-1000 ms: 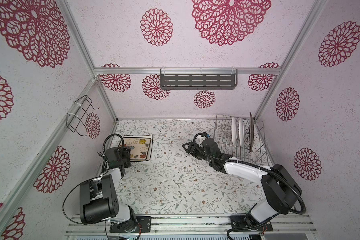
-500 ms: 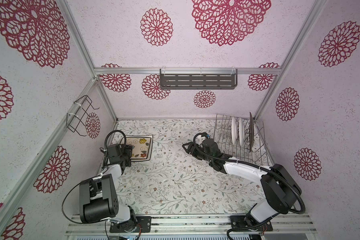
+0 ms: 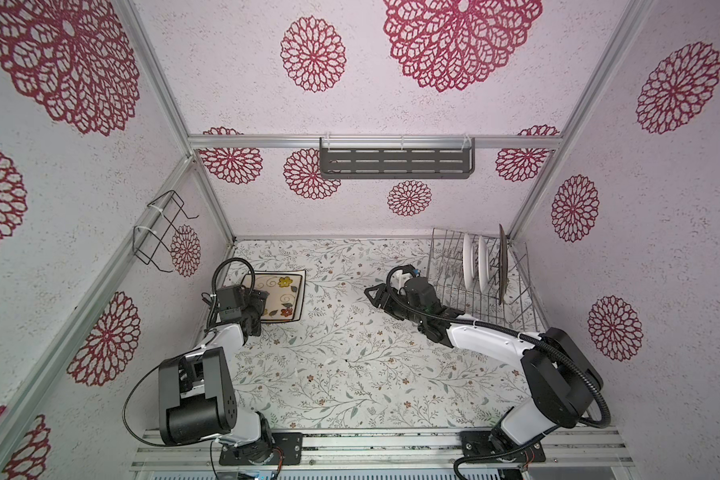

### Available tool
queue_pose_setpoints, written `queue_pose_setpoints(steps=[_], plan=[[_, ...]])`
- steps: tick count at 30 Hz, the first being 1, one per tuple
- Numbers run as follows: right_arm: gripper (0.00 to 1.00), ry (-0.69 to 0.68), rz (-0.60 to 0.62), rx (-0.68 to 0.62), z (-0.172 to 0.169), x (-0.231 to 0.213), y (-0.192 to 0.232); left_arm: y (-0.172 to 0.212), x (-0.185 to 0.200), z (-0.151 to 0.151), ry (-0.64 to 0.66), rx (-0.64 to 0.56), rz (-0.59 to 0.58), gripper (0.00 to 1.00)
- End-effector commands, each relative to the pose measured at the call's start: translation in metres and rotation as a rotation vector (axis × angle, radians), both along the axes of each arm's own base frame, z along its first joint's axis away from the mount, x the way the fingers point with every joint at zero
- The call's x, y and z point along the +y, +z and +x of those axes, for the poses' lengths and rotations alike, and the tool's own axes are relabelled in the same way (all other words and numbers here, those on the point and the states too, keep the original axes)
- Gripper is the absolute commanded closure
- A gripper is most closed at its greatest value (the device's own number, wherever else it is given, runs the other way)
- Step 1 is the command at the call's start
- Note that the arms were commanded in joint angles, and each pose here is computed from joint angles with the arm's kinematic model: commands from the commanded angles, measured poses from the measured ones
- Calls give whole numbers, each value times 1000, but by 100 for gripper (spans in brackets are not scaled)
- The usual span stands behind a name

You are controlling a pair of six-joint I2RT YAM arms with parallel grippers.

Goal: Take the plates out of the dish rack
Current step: 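Open the left gripper to release the flowered plate on the stack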

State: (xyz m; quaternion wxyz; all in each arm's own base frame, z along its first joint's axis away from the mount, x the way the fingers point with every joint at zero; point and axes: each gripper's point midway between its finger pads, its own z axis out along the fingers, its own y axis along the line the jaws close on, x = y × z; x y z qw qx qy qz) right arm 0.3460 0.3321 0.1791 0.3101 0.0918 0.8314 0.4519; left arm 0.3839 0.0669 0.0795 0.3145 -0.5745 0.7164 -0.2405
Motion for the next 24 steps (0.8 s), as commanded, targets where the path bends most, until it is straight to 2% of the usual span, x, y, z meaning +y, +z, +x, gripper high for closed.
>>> queue_pose_setpoints(steps=[1,11,24], plan=[[26,8,25,-11,1,6,7,19,0,16,-35,-39,58,3],[26,8,27,-14,0,5,8,8,-8,17,-55,52,66,3],[26,9,27,-14,-2,3,7,12,-6,9,-45,92,162,3]])
